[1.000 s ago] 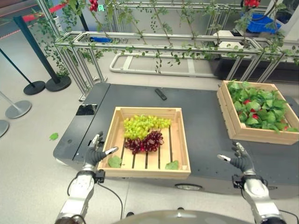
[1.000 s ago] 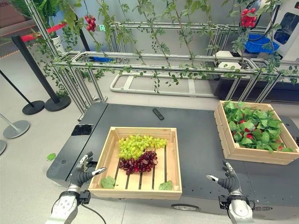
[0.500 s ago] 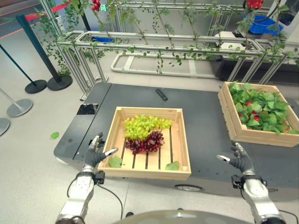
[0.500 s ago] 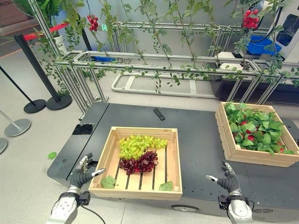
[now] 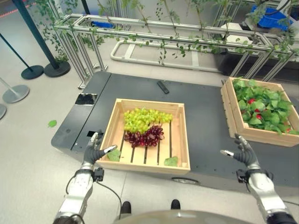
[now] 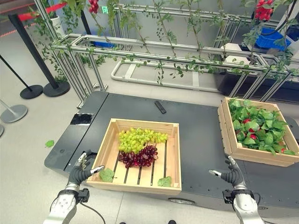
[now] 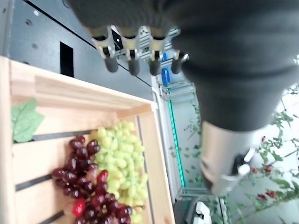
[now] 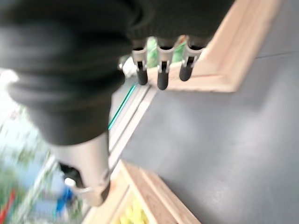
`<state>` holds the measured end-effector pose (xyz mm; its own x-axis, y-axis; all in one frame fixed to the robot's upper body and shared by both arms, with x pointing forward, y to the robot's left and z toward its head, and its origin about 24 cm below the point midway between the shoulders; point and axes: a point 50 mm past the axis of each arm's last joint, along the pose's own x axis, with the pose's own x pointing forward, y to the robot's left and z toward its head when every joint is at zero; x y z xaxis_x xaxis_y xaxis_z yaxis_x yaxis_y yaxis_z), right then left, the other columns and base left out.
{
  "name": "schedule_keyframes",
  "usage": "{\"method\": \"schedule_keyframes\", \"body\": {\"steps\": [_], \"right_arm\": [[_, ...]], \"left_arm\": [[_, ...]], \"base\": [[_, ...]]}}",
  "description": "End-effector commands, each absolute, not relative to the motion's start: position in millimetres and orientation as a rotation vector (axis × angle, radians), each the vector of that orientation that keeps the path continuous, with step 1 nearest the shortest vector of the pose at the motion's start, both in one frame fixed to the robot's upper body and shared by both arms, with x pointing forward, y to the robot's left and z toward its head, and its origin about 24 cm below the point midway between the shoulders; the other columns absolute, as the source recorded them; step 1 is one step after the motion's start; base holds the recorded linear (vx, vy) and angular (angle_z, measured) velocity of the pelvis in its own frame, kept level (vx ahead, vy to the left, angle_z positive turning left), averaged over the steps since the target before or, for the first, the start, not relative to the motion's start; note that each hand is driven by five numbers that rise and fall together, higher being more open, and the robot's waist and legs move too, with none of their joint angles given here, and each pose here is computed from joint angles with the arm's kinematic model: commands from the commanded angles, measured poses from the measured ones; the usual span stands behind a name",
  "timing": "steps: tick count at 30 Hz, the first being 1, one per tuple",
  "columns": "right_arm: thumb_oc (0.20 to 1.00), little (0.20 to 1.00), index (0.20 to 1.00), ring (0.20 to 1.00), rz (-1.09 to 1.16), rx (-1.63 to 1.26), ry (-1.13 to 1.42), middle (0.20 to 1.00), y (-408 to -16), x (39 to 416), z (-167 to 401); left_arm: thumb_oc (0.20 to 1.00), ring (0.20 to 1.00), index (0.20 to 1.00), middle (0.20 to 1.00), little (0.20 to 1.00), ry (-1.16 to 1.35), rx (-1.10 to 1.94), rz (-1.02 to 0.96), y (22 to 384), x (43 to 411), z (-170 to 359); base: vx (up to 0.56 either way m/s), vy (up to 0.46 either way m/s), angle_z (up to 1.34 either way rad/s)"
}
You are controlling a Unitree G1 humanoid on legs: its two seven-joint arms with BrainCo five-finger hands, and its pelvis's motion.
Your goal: Pick up the fruits from the basket on one side to the basket on the other side
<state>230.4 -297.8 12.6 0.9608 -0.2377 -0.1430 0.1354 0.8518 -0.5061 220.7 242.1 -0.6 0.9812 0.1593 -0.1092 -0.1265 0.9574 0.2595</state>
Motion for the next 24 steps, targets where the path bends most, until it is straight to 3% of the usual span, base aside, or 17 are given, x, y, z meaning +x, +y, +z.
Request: {"method": "schedule_keyframes", "body": {"steps": [1,9,24], "right_arm": [[1.000,1.000,1.000,1.000,-0.155,-0.583,0.004,1.000,-287,261,57],[1.000,1.000,1.000,1.000,-0.080,-0.920,-0.103,1.000,-280,298,101],[1.000,1.000,1.000,1.000,0.190,-1.133,-0.297,1.000,-194,344,133]], "left_arm": [[1.000,1.000,1.000,1.000,1.000,-0.036,0.238,0.189,253,236,34],[1.000,1.000,1.000,1.000,1.000,-0.132,0.232,0.157,238,254,52],[1.000,1.000,1.000,1.000,1.000,-0.204,0.229,0.141,230,267,68]], "base": [[-0.05,-0.015,0.20],[-0.09,-0.013,0.20],[-0.02,-0.001,0.08]]}}
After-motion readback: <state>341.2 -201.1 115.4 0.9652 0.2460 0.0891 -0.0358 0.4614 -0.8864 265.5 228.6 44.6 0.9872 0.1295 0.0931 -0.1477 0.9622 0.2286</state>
